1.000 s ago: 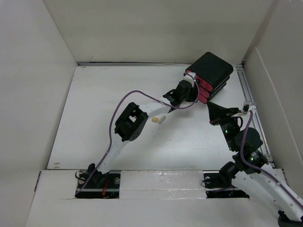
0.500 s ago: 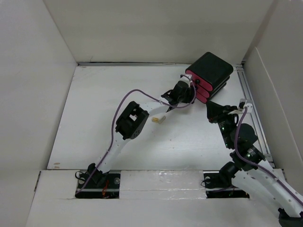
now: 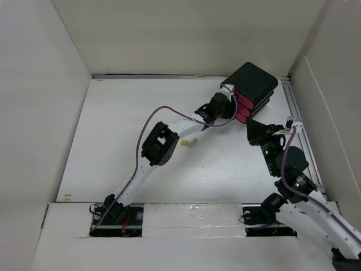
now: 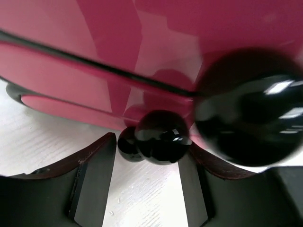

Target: Organize the desk

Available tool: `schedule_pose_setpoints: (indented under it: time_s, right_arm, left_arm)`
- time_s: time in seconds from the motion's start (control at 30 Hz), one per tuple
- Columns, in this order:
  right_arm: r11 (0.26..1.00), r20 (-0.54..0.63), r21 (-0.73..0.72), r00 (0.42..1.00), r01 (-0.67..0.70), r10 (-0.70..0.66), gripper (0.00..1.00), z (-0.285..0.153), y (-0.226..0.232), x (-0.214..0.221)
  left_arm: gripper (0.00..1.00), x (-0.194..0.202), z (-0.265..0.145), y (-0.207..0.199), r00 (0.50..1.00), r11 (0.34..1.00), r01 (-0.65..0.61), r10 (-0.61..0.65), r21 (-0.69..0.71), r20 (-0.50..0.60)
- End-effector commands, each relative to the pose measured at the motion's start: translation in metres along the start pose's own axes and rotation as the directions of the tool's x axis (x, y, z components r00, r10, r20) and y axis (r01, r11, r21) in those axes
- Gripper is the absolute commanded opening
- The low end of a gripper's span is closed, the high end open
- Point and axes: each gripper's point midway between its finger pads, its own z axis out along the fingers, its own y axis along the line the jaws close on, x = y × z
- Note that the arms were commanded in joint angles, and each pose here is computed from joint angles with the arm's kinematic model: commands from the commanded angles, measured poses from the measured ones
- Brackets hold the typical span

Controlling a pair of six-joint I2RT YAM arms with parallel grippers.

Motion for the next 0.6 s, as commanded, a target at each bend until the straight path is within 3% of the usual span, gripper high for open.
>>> schedule_pose_setpoints:
  time_s: [0.0, 0.1, 0.33, 0.57]
  right_arm:
    - [0.999, 0.052, -0.049, 0.998, -0.023, 0.025, 0.19, -0.0022, 0.0154, -0.0256]
    - [0.999, 0.051, -0.045, 0.998, -0.019, 0.021, 0.18, -0.0022, 0.0138, -0.0238]
    - [0.999, 0.055, -0.039, 0.998, -0.007, 0.010, 0.15, -0.0031, 0.0112, -0.0230]
    - [0.999, 0.060, -0.035, 0.998, -0.006, 0.008, 0.15, -0.0050, 0.0083, -0.0219]
  left_arm:
    - [0.49, -0.0111, -0.0004, -0.0124, 1.000, 0.999, -0.007, 0.007, 0.040, 0.014]
    - [0.48, -0.0106, 0.0014, -0.0139, 1.000, 0.999, -0.001, 0.000, 0.049, 0.015]
    - [0.34, -0.0101, 0.0044, -0.0173, 1.000, 0.998, 0.012, -0.013, 0.067, 0.016]
    - [0.14, -0.0122, 0.0028, -0.0178, 1.000, 0.998, 0.016, -0.018, 0.068, 0.025]
